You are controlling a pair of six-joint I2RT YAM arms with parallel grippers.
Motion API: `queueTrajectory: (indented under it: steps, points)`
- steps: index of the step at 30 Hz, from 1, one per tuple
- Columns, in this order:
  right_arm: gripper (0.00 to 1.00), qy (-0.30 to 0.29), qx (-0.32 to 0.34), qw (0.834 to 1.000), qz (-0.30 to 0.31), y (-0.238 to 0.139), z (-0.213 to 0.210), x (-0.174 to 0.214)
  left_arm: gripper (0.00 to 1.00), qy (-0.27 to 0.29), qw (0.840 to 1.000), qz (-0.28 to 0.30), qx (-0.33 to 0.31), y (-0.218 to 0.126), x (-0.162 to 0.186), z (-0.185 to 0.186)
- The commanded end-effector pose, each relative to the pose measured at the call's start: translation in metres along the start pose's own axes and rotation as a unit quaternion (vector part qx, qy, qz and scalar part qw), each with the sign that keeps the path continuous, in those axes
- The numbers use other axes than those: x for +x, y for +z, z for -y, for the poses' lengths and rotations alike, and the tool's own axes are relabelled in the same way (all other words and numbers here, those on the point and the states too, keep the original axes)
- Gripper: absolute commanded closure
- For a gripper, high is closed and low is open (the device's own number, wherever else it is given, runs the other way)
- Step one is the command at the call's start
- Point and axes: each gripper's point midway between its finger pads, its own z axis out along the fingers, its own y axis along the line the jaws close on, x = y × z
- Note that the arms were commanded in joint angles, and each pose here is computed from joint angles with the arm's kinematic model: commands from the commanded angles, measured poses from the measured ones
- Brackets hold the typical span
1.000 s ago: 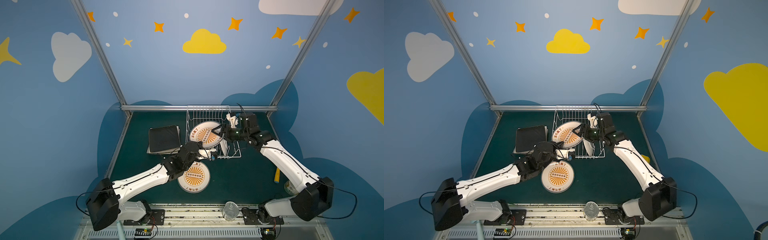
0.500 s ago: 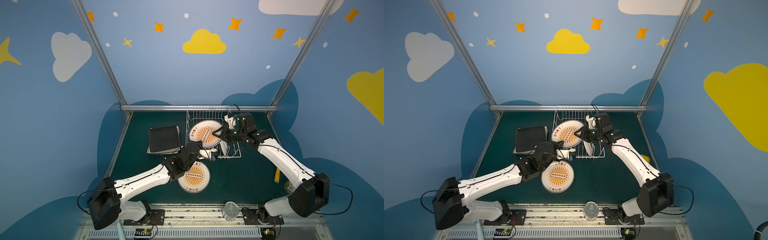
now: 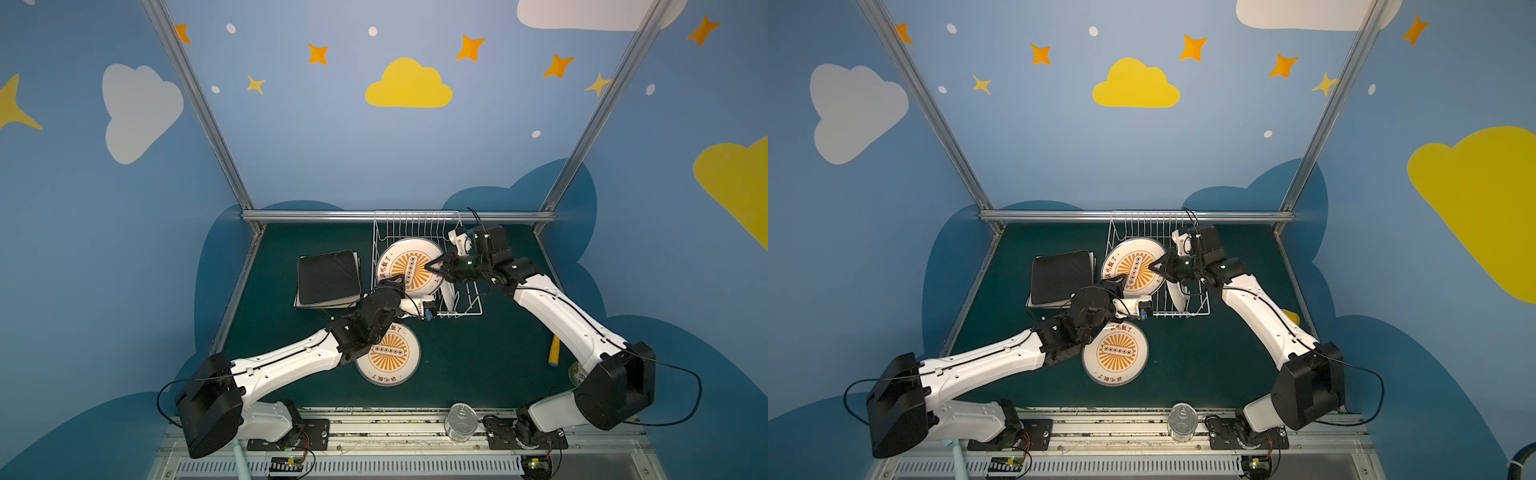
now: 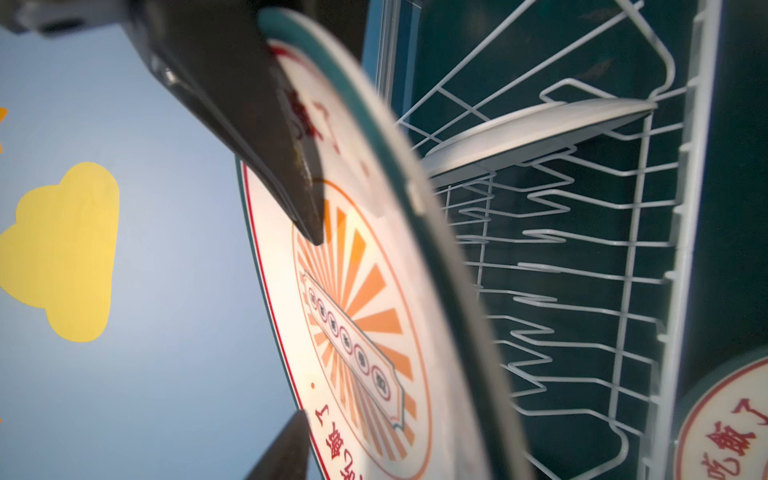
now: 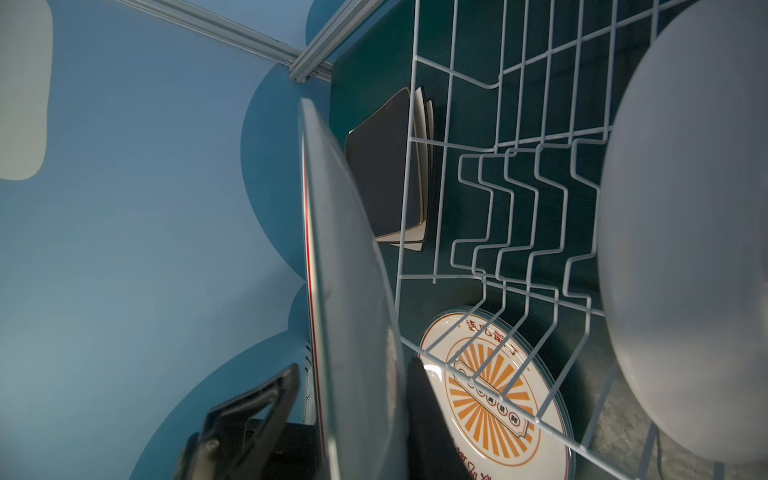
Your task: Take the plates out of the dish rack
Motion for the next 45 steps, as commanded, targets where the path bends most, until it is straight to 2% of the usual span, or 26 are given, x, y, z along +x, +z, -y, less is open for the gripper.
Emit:
queueTrajectory:
  steps: [1, 5, 7, 9, 12, 15, 16, 17, 20, 23, 30, 31, 33, 35, 38, 40, 43, 45]
  points:
    - [1.00, -0.034, -0.026, 0.999, 0.019, -0.011, -0.015, -0.011, 0.19, -0.079, 0.997, 0.011, -0.026, -0.009, -0.004, -0.024]
    - [1.00, -0.031, -0.025, 0.999, 0.036, -0.017, -0.012, -0.016, 0.02, -0.156, 0.988, 0.007, -0.018, -0.021, -0.001, -0.033]
    - [1.00, -0.031, -0.026, 0.998, 0.045, -0.020, -0.010, -0.019, 0.01, -0.211, 0.977, 0.013, -0.023, -0.031, 0.002, -0.042]
    - [1.00, -0.031, -0.025, 0.998, 0.051, -0.022, -0.007, -0.020, 0.01, -0.283, 0.959, 0.025, -0.025, -0.042, 0.007, -0.055]
    - [1.00, -0.030, -0.023, 0.998, 0.055, -0.024, -0.004, -0.021, 0.01, -0.396, 0.918, 0.033, -0.019, -0.060, 0.023, -0.076]
    - [1.00, -0.030, -0.024, 0.997, 0.063, -0.025, -0.003, -0.023, 0.01, -0.527, 0.849, 0.037, -0.005, -0.072, 0.046, -0.096]
    - [1.00, -0.031, -0.026, 0.997, 0.066, -0.026, -0.003, -0.024, 0.01, -0.562, 0.825, 0.047, 0.007, -0.076, 0.051, -0.101]
    - [1.00, -0.031, -0.027, 0.997, 0.067, -0.026, -0.003, -0.024, 0.01, -0.586, 0.808, 0.058, 0.015, -0.079, 0.053, -0.104]
    - [1.00, -0.033, -0.031, 0.997, 0.068, -0.027, -0.004, -0.024, 0.01, -0.638, 0.765, 0.083, 0.014, -0.083, 0.060, -0.115]
    - [1.00, -0.035, -0.043, 0.996, 0.071, -0.027, -0.007, -0.024, 0.01, -0.701, 0.707, 0.084, 0.043, -0.079, 0.066, -0.116]
    - [1.00, -0.041, -0.061, 0.994, 0.080, -0.031, -0.010, -0.023, 0.01, -0.823, 0.536, 0.073, 0.174, -0.047, 0.067, -0.095]
    - [1.00, -0.044, -0.061, 0.994, 0.081, -0.031, -0.010, -0.023, 0.01, -0.833, 0.514, 0.079, 0.190, -0.043, 0.065, -0.093]
    - [1.00, -0.046, -0.063, 0.993, 0.084, -0.033, -0.011, -0.023, 0.01, -0.845, 0.481, 0.093, 0.213, -0.037, 0.059, -0.092]
    - [1.00, -0.046, -0.066, 0.993, 0.085, -0.033, -0.010, -0.023, 0.01, -0.849, 0.463, 0.098, 0.235, -0.032, 0.053, -0.091]
    - [1.00, -0.046, -0.075, 0.993, 0.084, -0.032, -0.013, -0.023, 0.01, -0.841, 0.453, 0.092, 0.280, -0.023, 0.044, -0.083]
    - [1.00, -0.043, -0.080, 0.993, 0.078, -0.029, -0.013, -0.022, 0.02, -0.841, 0.440, 0.080, 0.306, -0.017, 0.039, -0.073]
    - [1.00, -0.040, -0.083, 0.993, 0.071, -0.027, -0.013, -0.021, 0.02, -0.843, 0.422, 0.065, 0.326, -0.007, 0.036, -0.059]
    - [1.00, -0.039, -0.085, 0.993, 0.069, -0.026, -0.014, -0.021, 0.03, -0.845, 0.416, 0.061, 0.331, -0.002, 0.034, -0.053]
